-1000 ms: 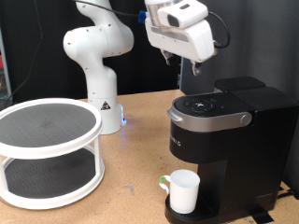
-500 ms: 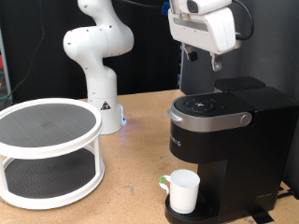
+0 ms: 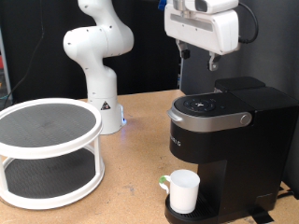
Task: Make a cup of coffee with the keurig machine
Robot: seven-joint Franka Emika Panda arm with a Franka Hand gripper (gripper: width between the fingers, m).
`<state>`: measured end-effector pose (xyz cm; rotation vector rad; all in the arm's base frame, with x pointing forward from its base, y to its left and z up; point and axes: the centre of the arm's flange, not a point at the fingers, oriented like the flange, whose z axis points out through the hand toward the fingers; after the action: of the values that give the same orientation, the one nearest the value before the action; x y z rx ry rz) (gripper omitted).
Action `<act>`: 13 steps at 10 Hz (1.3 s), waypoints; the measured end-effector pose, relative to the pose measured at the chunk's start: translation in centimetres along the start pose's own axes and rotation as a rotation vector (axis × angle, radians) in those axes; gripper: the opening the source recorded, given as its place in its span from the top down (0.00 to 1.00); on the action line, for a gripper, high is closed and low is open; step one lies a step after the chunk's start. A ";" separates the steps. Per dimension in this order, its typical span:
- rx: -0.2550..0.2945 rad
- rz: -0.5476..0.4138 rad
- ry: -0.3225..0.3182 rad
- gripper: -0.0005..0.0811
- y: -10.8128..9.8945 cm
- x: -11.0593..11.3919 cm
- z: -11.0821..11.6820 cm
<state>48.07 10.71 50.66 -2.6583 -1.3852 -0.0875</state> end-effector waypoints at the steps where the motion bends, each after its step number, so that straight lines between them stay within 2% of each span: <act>1: 0.003 0.004 -0.004 0.01 0.3 0.5 -0.4; 6: -0.016 0.039 0.009 0.01 2.0 2.3 -1.6; 10: -0.023 0.032 -0.040 0.01 2.8 2.6 0.3; 11: -0.038 0.037 -0.030 0.04 3.1 2.8 0.7; 12: -0.068 0.045 -0.008 0.20 3.4 2.8 1.1; 13: -0.097 0.048 0.012 0.20 3.7 2.8 1.8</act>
<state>52.66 11.17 48.88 -2.7629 -1.3465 -0.1693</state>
